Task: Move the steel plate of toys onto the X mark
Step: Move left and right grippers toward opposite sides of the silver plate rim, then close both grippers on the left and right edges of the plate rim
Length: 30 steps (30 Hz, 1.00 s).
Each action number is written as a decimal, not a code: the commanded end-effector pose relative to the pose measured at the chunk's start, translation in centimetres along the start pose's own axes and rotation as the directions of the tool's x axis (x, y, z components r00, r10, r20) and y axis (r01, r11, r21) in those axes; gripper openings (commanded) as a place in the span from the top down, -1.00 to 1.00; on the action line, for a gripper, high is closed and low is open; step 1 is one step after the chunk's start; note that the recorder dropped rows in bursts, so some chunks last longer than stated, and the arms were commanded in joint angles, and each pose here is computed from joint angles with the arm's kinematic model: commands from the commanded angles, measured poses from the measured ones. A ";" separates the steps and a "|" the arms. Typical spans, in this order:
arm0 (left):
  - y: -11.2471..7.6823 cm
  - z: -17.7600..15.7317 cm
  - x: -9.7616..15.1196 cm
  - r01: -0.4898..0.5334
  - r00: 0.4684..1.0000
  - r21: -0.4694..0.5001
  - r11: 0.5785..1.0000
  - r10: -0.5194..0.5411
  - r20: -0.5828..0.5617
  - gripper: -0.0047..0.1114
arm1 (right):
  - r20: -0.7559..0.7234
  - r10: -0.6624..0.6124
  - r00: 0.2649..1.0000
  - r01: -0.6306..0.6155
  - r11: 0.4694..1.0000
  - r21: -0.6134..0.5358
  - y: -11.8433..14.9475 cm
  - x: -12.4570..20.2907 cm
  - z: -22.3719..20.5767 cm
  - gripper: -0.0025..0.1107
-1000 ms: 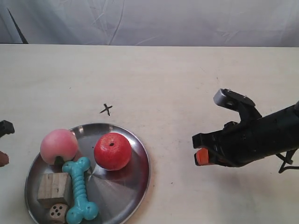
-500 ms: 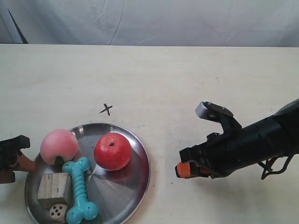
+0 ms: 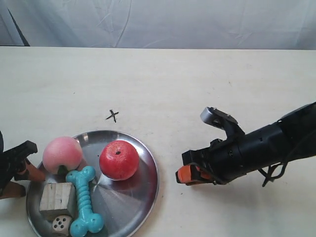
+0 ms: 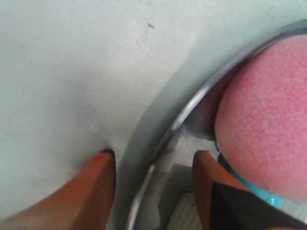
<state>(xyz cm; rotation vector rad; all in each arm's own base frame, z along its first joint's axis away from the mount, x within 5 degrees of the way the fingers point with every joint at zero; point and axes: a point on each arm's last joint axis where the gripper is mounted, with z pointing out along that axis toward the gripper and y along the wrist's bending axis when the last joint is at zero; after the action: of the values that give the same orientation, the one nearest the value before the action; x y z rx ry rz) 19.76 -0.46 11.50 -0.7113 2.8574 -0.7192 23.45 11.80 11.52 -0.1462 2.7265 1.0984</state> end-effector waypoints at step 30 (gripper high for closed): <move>0.4 1.2 0.2 0.034 0.997 0.006 0.999 -0.033 -0.068 0.92 | -0.093 -0.050 0.994 0.045 0.997 -0.055 3.5 -0.7 6.6 0.97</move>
<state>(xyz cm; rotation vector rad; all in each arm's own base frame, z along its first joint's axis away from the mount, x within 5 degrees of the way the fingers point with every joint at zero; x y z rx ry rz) 19.93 -0.58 10.77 -0.6761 2.8936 -0.7558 24.63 18.14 8.97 -0.2158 2.7927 1.1162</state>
